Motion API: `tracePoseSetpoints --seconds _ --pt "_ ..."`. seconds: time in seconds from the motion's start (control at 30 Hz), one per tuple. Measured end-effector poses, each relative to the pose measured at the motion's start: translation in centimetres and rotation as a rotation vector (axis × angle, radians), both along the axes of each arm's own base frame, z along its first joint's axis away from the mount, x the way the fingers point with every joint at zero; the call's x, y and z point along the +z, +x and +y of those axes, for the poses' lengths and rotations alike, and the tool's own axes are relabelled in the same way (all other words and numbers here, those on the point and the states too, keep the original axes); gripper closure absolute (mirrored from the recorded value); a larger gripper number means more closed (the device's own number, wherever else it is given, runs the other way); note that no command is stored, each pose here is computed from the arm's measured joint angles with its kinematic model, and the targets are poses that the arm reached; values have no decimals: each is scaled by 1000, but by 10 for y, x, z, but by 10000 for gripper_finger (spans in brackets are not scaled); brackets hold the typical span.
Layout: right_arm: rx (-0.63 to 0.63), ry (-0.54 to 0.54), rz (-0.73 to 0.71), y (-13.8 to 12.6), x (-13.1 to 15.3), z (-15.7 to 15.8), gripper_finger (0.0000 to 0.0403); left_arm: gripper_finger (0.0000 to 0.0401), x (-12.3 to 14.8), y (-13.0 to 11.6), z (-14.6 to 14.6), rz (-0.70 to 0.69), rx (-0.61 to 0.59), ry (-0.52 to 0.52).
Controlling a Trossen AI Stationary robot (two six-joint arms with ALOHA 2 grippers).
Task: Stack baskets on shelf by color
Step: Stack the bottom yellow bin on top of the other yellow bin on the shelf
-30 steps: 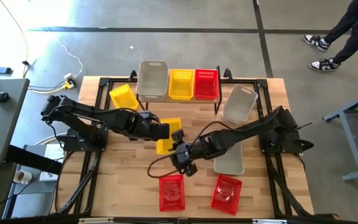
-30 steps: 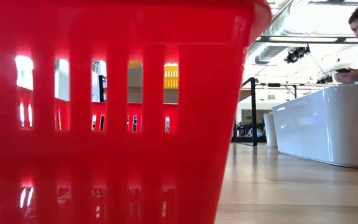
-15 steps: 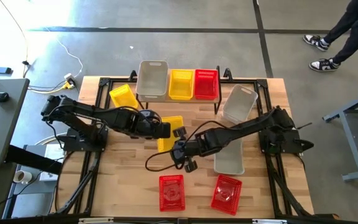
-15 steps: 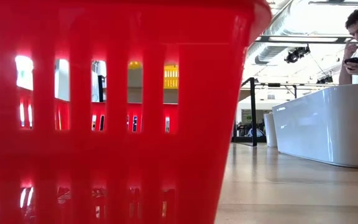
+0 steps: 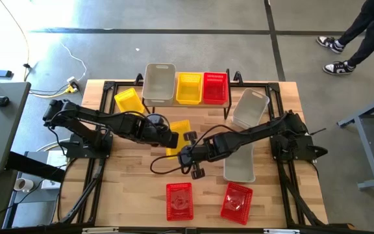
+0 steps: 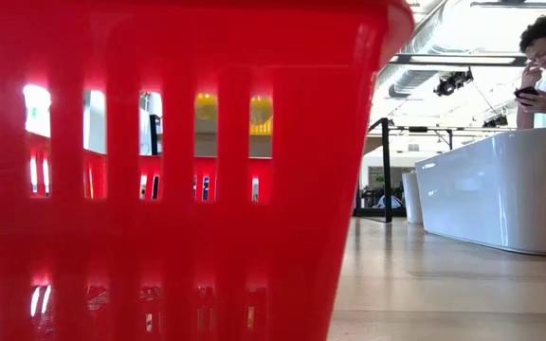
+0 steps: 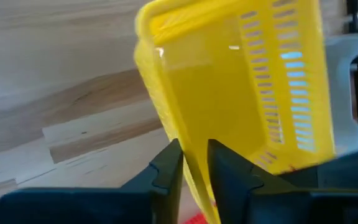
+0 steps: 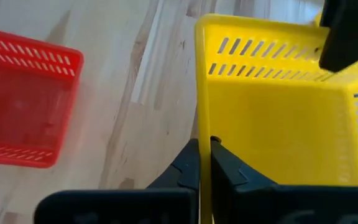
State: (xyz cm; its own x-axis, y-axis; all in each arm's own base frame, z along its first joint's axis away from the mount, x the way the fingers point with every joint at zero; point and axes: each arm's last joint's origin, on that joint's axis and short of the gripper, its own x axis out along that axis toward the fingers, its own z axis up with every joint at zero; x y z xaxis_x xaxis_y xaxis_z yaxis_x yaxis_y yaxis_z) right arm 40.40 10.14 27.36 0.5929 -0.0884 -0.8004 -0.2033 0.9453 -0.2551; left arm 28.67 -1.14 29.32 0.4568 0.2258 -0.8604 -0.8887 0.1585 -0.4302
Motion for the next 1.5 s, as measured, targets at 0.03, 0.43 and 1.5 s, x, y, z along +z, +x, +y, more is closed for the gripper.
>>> tracePoseSetpoints --seconds 0.03,0.43,1.5 --pt "-12 9 1 0 0 0 402 323 1 -1 0 0 -16 2" --pt "-133 94 80 -11 -4 8 403 266 17 -14 11 8 -232 96" --pt "-325 198 -256 -26 68 -32 403 276 89 -101 43 -99 -524 557"
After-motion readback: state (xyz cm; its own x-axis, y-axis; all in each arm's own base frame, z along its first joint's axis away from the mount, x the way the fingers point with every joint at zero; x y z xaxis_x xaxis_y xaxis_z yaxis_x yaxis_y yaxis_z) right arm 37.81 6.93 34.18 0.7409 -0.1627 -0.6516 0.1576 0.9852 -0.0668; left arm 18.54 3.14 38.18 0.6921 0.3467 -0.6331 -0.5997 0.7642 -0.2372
